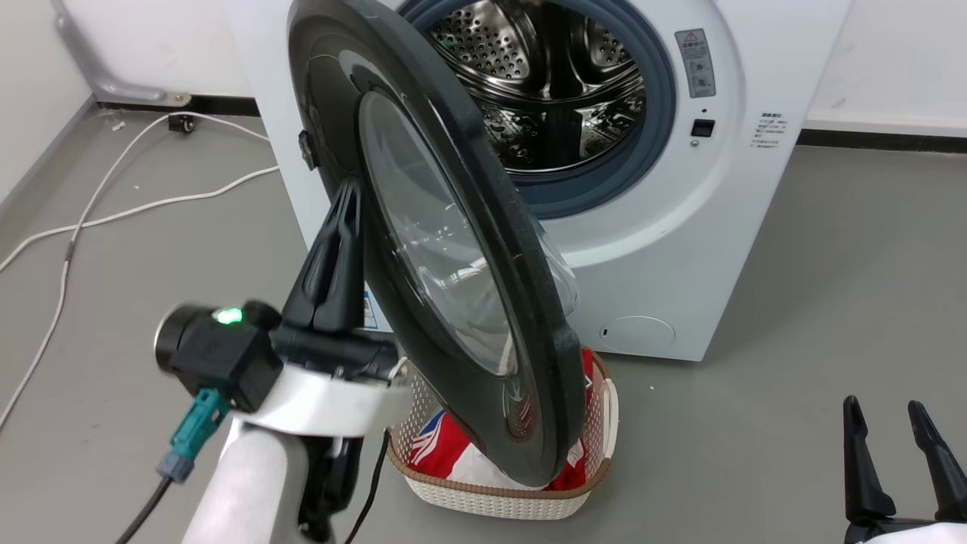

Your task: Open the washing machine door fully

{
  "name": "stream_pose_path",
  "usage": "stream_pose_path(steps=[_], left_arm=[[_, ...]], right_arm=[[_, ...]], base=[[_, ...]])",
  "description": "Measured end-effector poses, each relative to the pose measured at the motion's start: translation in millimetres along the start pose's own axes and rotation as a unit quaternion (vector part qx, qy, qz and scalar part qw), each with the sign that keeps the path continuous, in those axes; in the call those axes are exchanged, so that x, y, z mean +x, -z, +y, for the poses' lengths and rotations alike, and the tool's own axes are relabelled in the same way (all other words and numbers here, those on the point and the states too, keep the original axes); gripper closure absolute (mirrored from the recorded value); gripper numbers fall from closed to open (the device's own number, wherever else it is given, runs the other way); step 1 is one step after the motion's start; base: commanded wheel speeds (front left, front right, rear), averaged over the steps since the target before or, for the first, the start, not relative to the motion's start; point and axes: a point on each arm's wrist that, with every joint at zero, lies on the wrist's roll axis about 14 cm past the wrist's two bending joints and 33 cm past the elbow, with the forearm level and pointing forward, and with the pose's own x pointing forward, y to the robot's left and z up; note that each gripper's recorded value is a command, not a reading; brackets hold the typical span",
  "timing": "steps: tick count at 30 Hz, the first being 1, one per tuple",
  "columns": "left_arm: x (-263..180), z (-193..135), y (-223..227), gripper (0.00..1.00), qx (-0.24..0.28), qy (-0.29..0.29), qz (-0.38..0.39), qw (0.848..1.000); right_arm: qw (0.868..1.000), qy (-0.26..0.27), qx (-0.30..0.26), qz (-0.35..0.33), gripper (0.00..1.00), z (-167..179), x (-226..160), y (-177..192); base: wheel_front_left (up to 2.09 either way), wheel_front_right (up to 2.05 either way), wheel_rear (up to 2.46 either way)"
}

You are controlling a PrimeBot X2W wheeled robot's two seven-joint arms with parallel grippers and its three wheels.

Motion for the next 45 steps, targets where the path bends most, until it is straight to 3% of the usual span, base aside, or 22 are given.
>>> stream_pose_path(steps=[6,11,18,26,32,45], left_arm=[[36.0,-36.2,-58.5,1.0,-0.016,0.059,-0.094,0.994],[48.7,-80.3,-74.7,1.0,-0.045,0.132,-0.108,0.984],[27.8,-151.8,-39.9,1.0,-0.12,0.235,-0.008,0.964],[-40.9,-213.3,32.6,1.0,-0.186,0.304,0.187,0.915],[-73.2,-216.1,82.3,1.0,-0.185,0.288,0.286,0.895],[-60.8,-163.6,135.2,1.0,-0.159,0.176,0.324,0.916]], right_arm=[[1.0,-0.011,0.001,0.0,0.0,6.8,7.9,0.3],[1.0,-0.017,0.001,0.0,0.0,11.0,10.9,0.7],[1.0,-0.014,0.0,0.003,0.0,9.4,9.7,1.3],[1.0,-0.008,-0.006,0.005,0.0,5.0,7.6,2.7],[1.0,-0.007,-0.007,0.007,0.0,4.2,7.5,3.6],[1.0,0.004,-0.007,0.017,0.0,-2.4,3.7,9.2]], base=[[0.0,0.0,0.0],[0.0,0.0,0.0],[0.0,0.0,0.0],[0.0,0.0,0.0],[0.0,0.0,0.0],[0.0,0.0,0.0]])
